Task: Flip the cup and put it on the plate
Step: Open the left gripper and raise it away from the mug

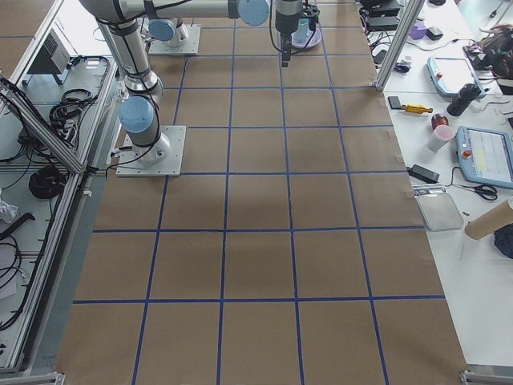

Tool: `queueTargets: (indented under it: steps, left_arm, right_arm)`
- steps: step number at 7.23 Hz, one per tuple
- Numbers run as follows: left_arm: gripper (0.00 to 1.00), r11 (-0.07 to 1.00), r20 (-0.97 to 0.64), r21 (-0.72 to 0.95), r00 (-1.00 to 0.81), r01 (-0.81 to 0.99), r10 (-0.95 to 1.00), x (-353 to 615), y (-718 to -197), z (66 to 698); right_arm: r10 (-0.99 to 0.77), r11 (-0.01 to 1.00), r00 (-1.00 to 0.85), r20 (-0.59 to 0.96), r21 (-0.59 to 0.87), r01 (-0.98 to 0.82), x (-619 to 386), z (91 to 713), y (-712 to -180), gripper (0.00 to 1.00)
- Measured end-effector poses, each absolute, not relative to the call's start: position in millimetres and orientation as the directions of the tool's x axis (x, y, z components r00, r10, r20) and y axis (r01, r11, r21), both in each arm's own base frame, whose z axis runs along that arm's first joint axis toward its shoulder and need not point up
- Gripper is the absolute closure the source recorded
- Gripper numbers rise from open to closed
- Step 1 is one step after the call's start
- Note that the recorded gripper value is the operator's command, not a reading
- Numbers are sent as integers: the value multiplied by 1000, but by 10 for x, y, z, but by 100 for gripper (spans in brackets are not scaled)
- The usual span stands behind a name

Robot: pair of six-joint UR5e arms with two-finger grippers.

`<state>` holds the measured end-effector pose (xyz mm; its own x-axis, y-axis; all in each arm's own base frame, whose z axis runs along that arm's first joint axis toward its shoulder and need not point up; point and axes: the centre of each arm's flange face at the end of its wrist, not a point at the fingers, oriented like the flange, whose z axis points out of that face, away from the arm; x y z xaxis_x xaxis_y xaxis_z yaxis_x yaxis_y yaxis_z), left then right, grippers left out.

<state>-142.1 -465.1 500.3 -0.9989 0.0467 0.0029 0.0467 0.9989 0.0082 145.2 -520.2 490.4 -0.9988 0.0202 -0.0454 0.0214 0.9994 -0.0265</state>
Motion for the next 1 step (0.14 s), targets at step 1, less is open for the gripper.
queueTargets:
  steps: [1]
  left_arm:
    - [0,999,-18,10,-999,41,41,-1400,-4643,5005]
  right_arm:
    - [20,999,-999,-45,-27,21,1452,4904,-5202,0]
